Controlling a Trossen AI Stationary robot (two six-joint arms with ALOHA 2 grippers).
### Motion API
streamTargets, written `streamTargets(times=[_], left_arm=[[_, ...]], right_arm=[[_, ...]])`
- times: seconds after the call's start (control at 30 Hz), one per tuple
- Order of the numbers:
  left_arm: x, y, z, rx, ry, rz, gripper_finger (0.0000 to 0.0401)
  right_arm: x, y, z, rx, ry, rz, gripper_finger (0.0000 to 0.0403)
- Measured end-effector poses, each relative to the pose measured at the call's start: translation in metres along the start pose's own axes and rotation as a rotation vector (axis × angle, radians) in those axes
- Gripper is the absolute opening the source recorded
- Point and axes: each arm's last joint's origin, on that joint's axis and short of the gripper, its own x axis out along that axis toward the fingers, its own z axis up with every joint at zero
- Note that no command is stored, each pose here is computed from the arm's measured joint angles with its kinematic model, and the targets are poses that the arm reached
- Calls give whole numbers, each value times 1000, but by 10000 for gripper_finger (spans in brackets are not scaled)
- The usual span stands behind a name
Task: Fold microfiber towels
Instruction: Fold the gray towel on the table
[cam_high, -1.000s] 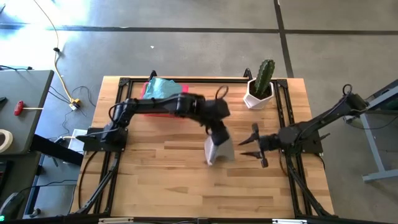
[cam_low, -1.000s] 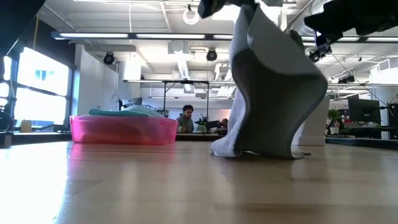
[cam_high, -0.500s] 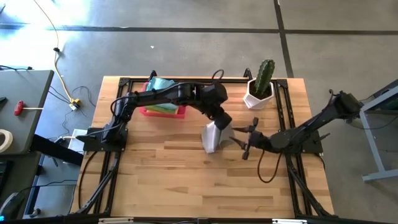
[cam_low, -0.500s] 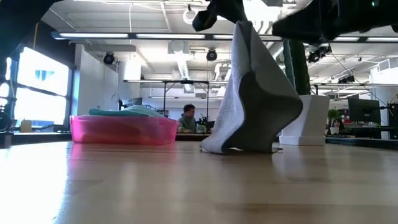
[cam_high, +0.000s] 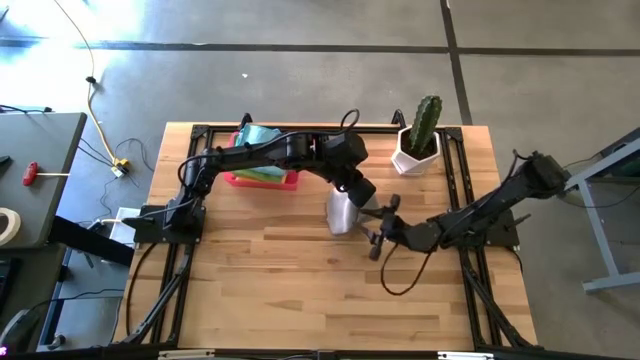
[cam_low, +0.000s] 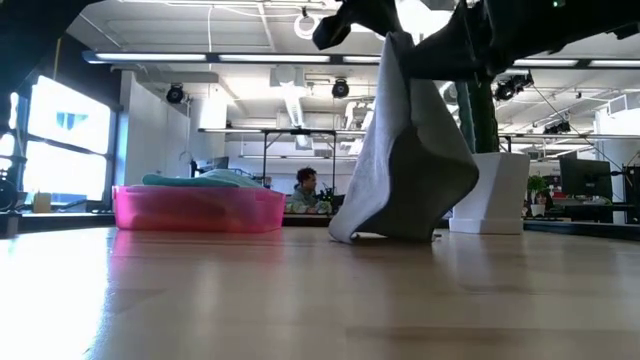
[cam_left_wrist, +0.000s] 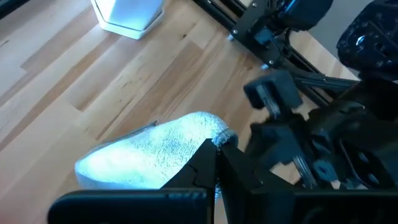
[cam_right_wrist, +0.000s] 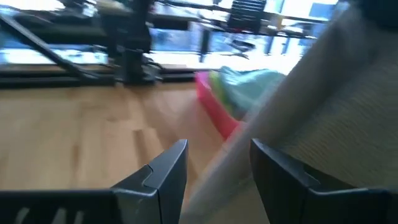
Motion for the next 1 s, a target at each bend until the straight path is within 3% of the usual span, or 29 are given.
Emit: streamTargets(times=[0.4,0.77,1.0], left_arm=[[0,3,2,1,-6,2,0],[0,2,3,5,-14,-3,0],[0,2,3,5,-14,-3,5]], right_arm=[[-20,10,-6,11,7,-254,167],[-18,9,-21,220,127,-103,193],[-9,2,-23,375,131,-154,224]])
